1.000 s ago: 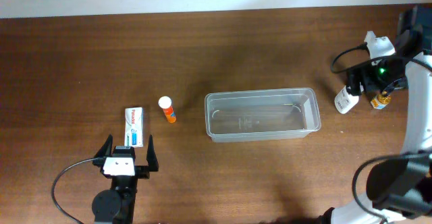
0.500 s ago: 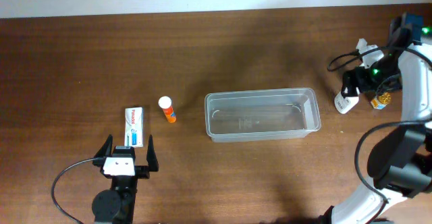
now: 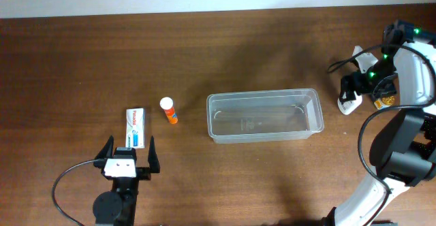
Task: Pack container
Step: 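Move right gripper to the white pump bottle and grasp it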
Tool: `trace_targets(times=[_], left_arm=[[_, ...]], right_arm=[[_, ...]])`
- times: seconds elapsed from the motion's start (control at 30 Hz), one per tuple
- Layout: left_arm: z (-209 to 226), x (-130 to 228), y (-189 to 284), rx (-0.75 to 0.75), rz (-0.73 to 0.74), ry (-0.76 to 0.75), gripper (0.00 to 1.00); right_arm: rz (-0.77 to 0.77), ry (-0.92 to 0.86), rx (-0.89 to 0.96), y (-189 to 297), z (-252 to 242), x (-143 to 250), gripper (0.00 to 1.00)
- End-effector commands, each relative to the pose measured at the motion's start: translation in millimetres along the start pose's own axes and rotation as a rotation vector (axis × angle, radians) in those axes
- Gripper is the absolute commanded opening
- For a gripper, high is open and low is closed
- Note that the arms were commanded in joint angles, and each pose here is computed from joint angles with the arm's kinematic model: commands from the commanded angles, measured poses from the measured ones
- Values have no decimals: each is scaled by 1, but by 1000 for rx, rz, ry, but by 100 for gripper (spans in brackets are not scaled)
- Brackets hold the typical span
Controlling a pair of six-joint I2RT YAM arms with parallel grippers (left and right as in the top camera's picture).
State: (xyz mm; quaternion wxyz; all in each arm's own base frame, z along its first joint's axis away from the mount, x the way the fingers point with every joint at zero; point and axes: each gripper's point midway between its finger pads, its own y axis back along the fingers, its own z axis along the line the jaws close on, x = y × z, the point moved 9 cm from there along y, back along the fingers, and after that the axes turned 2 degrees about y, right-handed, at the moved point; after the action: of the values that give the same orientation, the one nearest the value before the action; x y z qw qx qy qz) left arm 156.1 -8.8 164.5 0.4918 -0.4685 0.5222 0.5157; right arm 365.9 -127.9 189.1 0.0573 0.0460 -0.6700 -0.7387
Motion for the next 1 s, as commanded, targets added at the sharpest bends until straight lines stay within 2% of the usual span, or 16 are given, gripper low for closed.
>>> trace_targets(times=[0.0,0.33,0.77,0.97], left_arm=[[0,1,0,3,-2,-15,99],[0,1,0,3,-2,-15,99],[0,1,0,3,-2,-15,99],[0,1,0,3,-2,-15,99]], right_arm=[[-5,-12,-21,-8,-2,-7,84],[-40,0,-5,-12,-3,-15,82],[-71,3,12,-13,-6,-20,71],[-75,4,15,-12,-7,-21,56]])
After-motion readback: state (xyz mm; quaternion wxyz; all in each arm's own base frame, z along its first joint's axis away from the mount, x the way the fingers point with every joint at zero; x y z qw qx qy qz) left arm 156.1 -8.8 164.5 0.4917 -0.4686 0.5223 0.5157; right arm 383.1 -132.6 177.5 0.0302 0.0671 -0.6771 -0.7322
